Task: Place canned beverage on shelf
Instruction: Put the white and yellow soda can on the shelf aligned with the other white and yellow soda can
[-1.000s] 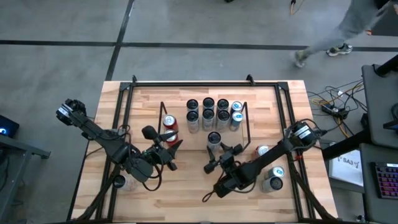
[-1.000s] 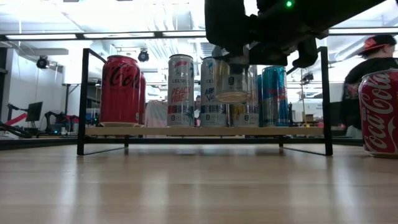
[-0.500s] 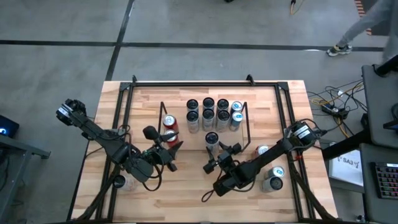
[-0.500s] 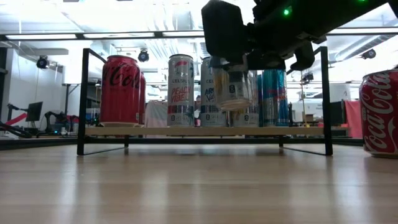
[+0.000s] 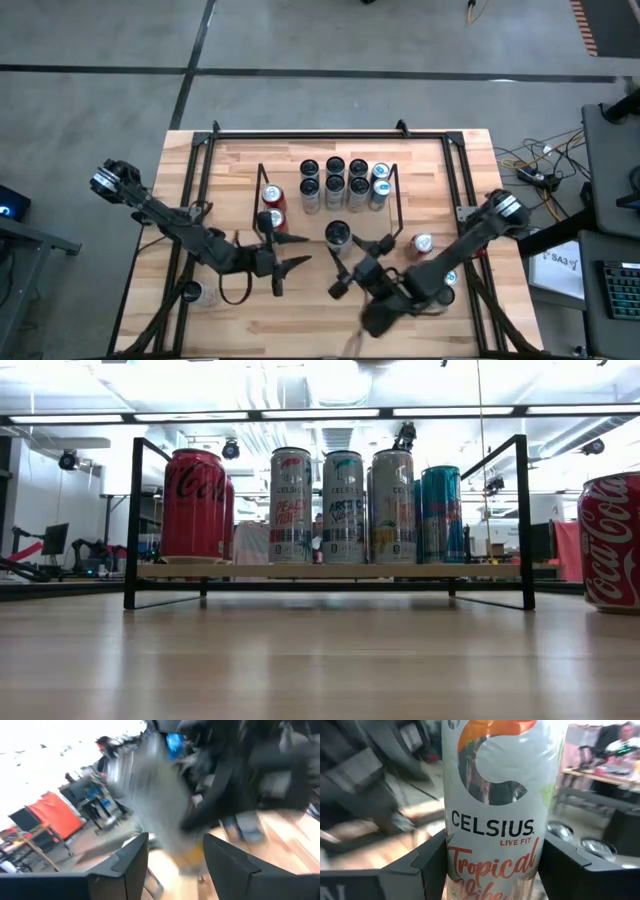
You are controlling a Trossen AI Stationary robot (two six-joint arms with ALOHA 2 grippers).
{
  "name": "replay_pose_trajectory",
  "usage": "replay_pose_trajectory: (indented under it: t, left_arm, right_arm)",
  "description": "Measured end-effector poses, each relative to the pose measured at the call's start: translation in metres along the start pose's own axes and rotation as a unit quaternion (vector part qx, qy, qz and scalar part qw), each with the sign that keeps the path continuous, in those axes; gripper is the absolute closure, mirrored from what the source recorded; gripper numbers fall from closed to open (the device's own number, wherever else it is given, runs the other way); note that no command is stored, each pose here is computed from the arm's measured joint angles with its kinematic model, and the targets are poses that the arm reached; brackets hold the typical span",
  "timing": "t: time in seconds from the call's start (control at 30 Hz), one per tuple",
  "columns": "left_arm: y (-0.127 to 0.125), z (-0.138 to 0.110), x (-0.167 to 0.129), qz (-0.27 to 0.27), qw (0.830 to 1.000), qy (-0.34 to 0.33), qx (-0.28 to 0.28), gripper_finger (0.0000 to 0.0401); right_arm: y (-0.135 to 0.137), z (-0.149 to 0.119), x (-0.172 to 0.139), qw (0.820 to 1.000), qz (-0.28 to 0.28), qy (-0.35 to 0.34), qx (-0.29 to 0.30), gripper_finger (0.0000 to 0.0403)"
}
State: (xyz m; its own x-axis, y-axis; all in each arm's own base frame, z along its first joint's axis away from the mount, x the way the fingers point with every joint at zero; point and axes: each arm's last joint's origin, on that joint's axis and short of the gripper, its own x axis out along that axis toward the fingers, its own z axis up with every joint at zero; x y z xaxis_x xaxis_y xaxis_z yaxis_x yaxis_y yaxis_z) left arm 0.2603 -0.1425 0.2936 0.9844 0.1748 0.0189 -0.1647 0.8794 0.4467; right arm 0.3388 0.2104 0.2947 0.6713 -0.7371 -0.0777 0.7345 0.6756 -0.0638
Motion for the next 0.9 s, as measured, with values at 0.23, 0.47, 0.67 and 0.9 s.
replay_pose_trajectory:
  t: [0.23,0.47,0.67,0.9]
  left_arm:
    - [0.008,0.007,0.004,-0.021,0.985,-0.142,-0.097,0.0173]
    - [0.005,0.005,0.021,0.005,0.977,-0.147,-0.156,0.0131]
    - [-0.005,0.005,0.038,0.065,0.983,-0.105,-0.138,0.0117]
    - [-0.011,0.000,0.058,0.083,0.984,-0.089,-0.133,0.0116]
  right_arm:
    - [-0.014,0.049,-0.023,0.998,0.023,-0.012,0.053,0.0171]
    - [-0.014,0.051,-0.022,0.998,0.024,-0.011,0.054,0.0171]
    - [-0.019,0.064,-0.022,0.999,0.019,-0.016,0.046,0.0171]
    - [-0.024,0.089,-0.021,0.999,0.003,-0.025,0.030,0.0171]
